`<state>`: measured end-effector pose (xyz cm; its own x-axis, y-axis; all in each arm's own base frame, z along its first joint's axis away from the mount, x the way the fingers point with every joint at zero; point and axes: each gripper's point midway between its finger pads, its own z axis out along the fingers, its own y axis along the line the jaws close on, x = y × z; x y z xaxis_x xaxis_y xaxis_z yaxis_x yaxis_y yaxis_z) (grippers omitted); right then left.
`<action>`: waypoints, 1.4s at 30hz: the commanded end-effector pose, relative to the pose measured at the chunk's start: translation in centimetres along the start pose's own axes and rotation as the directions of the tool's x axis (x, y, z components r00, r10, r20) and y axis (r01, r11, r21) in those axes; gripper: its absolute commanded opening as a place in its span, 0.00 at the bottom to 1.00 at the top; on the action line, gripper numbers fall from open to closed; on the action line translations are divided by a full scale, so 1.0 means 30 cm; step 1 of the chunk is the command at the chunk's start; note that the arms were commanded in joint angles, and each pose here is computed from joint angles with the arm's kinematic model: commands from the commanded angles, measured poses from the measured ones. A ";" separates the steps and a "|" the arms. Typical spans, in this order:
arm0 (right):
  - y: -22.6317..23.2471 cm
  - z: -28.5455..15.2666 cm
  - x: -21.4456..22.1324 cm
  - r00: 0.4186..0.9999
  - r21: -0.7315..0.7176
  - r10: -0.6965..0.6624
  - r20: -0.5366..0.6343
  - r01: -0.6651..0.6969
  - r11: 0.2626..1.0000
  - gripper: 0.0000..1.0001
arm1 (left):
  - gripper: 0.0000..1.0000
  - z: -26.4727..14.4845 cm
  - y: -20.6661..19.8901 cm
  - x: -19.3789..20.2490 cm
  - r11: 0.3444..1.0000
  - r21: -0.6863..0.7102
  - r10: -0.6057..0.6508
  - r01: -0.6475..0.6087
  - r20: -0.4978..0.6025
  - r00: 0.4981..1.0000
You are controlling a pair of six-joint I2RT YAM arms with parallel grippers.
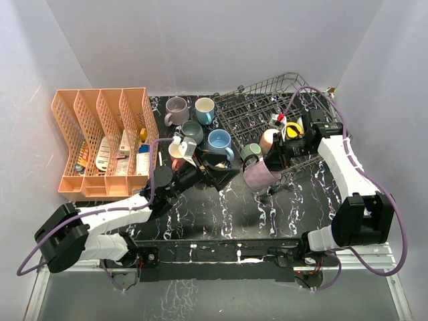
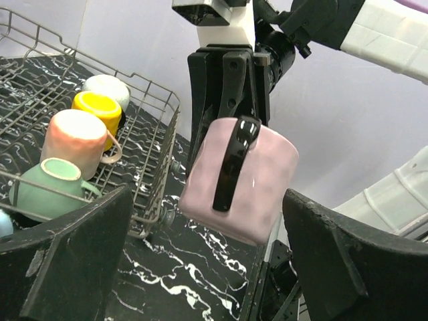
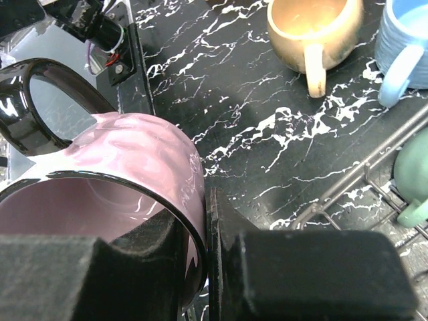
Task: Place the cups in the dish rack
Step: Position the cup upside down at the center of the board.
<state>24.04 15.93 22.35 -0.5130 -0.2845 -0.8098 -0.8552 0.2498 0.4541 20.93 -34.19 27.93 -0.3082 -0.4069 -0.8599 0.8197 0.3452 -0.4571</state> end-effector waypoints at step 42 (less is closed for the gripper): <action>0.083 0.051 -0.078 0.995 -0.177 0.005 0.095 0.012 0.984 0.08 | 0.47 0.125 -0.079 0.030 0.958 0.242 -0.172 0.151 0.070 0.983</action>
<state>23.62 17.76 22.09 -0.5320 -0.2641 -0.8045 -0.8467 0.1529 0.5097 21.17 -39.11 27.66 -0.4687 -0.5056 -0.7244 0.8134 0.0728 -0.5771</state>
